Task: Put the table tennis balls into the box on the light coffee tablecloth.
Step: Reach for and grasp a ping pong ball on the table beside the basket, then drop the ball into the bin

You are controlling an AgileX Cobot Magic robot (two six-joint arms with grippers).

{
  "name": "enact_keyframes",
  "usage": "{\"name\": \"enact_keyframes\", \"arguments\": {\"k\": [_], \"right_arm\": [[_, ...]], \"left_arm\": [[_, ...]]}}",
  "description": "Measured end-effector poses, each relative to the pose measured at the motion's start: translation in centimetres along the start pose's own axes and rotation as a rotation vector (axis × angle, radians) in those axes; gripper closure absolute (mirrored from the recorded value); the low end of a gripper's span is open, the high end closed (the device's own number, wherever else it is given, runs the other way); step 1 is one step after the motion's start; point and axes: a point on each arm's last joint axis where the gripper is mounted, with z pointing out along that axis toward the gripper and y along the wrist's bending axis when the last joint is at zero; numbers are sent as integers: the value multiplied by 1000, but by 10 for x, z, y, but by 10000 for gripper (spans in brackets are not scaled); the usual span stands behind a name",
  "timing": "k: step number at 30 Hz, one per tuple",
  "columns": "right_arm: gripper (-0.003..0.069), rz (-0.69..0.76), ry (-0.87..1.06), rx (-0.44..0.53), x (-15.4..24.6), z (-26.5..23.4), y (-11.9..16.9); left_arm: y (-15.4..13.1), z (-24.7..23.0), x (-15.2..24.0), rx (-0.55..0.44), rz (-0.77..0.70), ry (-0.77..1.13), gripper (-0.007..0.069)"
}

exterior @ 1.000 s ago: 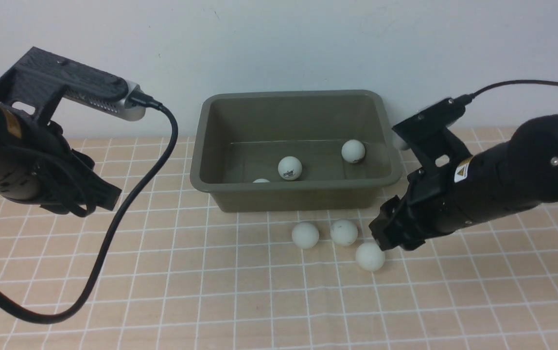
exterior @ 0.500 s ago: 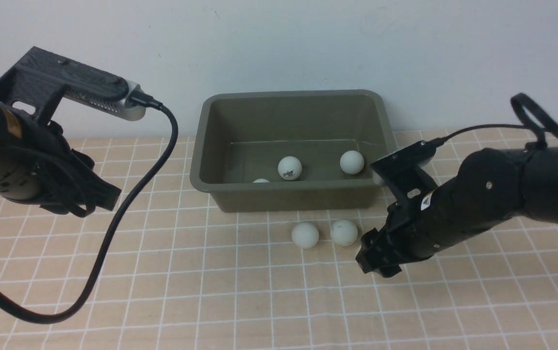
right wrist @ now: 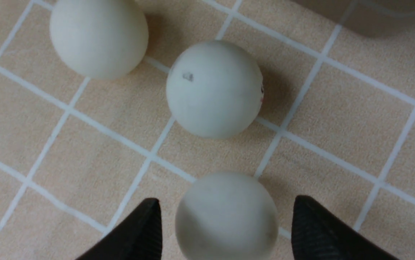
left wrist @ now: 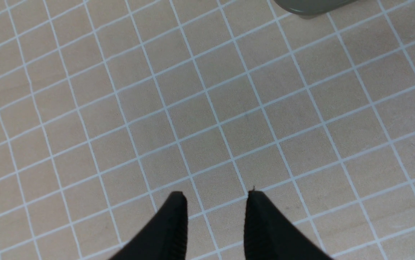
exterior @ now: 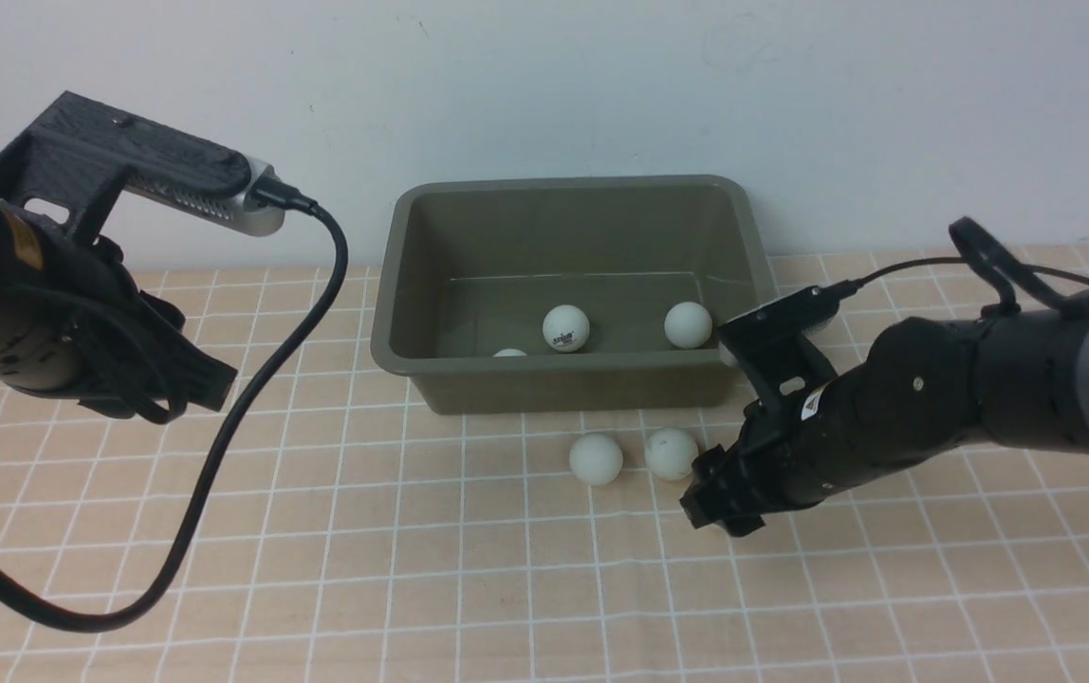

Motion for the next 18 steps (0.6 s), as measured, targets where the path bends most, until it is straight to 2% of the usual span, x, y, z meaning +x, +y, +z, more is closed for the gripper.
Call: {"name": "enact_keyframes", "arguments": {"k": [3,7,10,14,18], "right_arm": [[226,5,18,0,3,7,-1],[298,6,23,-1,4,9,-1],[297,-30,8,5,0,-3,0],[298,-130,-2,34,-6,-47,-3],[298,-134,2,100,-5,-91,-18]], "left_arm": [[0,0,0,0,0,0,453],[0,0,0,0,0,0,453],[0,0,0,0,0,0,453],[0,0,0,0,0,0,453],[0,0,0,0,0,0,453]]}}
